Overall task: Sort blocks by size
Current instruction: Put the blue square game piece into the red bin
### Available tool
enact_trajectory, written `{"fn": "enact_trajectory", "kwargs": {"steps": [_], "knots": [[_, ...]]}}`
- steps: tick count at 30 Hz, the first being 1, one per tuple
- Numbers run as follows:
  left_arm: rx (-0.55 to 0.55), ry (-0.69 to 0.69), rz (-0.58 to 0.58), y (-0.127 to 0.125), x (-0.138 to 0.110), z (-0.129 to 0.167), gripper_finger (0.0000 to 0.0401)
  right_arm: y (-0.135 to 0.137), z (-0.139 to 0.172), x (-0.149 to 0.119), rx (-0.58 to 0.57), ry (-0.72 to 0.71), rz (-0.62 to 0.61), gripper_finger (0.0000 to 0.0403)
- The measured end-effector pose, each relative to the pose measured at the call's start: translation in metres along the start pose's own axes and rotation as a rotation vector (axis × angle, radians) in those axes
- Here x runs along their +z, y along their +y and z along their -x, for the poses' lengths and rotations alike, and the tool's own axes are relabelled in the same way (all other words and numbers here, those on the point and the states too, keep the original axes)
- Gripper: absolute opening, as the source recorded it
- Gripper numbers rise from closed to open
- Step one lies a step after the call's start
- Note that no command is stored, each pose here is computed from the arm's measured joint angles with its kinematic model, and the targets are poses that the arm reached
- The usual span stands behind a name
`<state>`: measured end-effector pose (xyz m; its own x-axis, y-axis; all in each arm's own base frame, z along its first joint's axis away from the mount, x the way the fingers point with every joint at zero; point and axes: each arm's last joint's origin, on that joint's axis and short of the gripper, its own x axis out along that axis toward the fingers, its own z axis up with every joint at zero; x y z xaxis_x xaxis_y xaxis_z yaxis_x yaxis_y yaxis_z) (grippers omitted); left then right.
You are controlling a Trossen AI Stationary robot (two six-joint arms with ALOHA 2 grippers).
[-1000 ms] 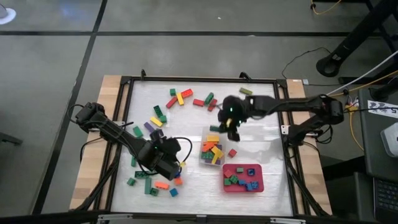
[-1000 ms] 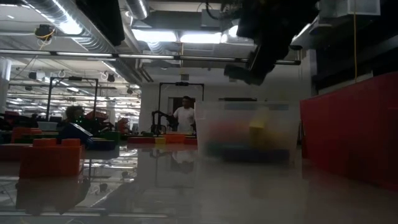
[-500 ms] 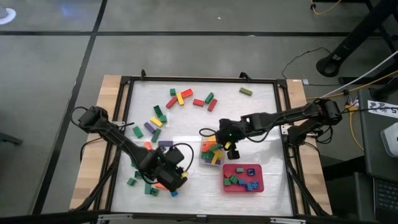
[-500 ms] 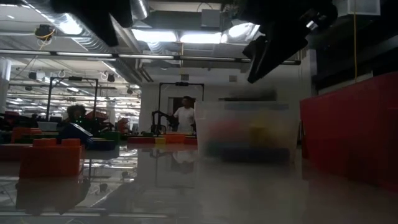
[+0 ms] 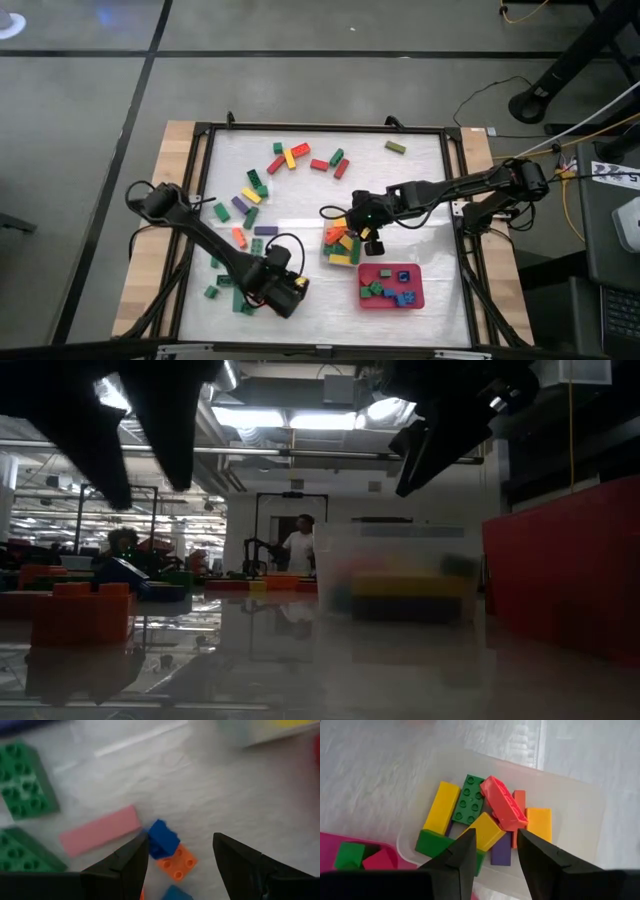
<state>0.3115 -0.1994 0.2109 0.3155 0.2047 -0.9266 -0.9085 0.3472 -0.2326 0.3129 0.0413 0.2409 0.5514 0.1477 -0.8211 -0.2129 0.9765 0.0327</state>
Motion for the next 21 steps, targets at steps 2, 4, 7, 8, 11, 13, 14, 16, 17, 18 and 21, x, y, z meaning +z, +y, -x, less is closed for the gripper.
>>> {"fn": "enact_trajectory", "kwargs": {"steps": [2,4,7,8,11,13,14,16,17,18,21], "knots": [[0.024,0.029,0.033,0.000,-0.003,-0.006,0.0208,0.000,0.000,0.000,0.000,0.001,0.000,0.0142],[0.047,0.051,0.054,0.000,-0.006,-0.011,0.0208,0.000,0.000,0.000,0.000,0.000,0.000,0.0143],[0.069,0.061,0.079,-0.001,-0.009,-0.019,0.0208,0.000,0.000,0.000,0.000,0.000,0.001,0.0143],[0.077,0.065,0.087,-0.001,-0.011,-0.022,0.0208,0.000,0.000,0.000,0.000,0.000,0.001,0.0143],[0.093,0.065,0.115,0.000,-0.012,-0.027,0.0208,0.000,0.000,0.000,0.000,0.000,0.001,0.0143],[0.098,0.062,0.132,-0.001,-0.013,-0.029,0.0208,0.000,0.000,0.000,0.000,0.000,0.001,0.0143],[0.103,0.061,0.131,-0.001,-0.014,-0.031,0.0208,0.000,0.000,0.000,0.000,0.000,0.001,0.0143],[0.112,0.057,0.133,-0.001,-0.014,-0.035,0.0208,0.000,0.000,0.000,0.000,0.000,0.001,0.0143],[0.118,0.055,0.133,-0.001,-0.015,-0.038,0.0208,0.000,0.000,0.000,0.000,0.000,0.001,0.0143],[0.121,0.054,0.135,-0.002,-0.015,-0.042,0.0208,0.000,0.000,0.000,0.000,0.000,0.001,0.0143],[0.126,0.051,0.137,-0.004,-0.015,-0.053,0.0208,0.000,0.000,0.000,0.000,0.001,0.001,0.0143]]}}
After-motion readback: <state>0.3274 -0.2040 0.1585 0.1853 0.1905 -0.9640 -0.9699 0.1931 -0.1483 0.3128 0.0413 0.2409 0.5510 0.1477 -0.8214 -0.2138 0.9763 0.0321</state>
